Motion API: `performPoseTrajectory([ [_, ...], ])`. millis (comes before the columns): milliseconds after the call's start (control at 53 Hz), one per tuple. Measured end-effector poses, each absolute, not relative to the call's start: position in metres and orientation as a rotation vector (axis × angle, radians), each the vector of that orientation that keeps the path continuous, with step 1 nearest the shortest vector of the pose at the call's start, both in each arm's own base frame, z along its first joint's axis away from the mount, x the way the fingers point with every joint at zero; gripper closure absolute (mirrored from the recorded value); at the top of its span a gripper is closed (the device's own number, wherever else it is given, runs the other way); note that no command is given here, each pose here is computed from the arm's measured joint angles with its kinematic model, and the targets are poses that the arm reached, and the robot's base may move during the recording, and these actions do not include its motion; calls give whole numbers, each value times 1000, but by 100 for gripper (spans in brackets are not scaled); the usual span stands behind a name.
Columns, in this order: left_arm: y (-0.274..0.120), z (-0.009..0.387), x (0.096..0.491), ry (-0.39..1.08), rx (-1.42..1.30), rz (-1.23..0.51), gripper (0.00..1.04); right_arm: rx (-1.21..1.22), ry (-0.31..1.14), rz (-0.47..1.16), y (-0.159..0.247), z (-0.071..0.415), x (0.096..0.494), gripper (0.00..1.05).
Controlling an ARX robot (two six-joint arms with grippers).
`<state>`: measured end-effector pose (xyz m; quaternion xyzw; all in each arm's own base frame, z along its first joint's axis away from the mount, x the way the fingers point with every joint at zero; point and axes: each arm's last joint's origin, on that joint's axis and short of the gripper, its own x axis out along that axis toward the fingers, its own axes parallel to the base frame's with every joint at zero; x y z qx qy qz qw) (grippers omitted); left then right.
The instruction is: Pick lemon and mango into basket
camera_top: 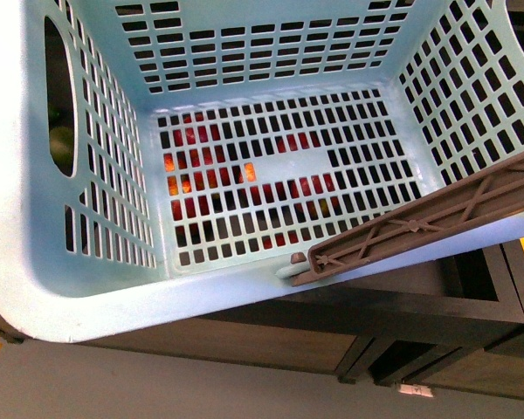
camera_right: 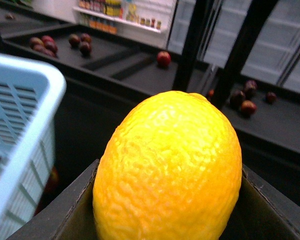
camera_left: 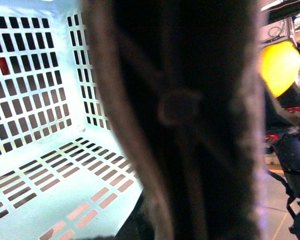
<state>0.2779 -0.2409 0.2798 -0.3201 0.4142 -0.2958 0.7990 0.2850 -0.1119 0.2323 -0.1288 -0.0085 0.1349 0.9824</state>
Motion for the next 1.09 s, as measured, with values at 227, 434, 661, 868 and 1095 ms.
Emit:
performPoseTrajectory([
  [227, -241, 280, 278, 889, -687, -635, 101, -194, -144, 399, -38, 261, 290, 39],
  [434, -241, 280, 278, 889, -686, -635, 101, -172, -62, 483, 14, 231, 305, 39],
  [661, -241, 280, 278, 889, -687, -635, 101, -175, -25, 509, 35, 216, 309, 25],
  [868, -241, 280, 278, 889, -687, -635, 101, -163, -47, 435, 30, 224, 296, 9],
  [1095, -241, 278, 278, 892, -688, -627, 101, -82, -77, 217, 5, 244, 259, 9],
])
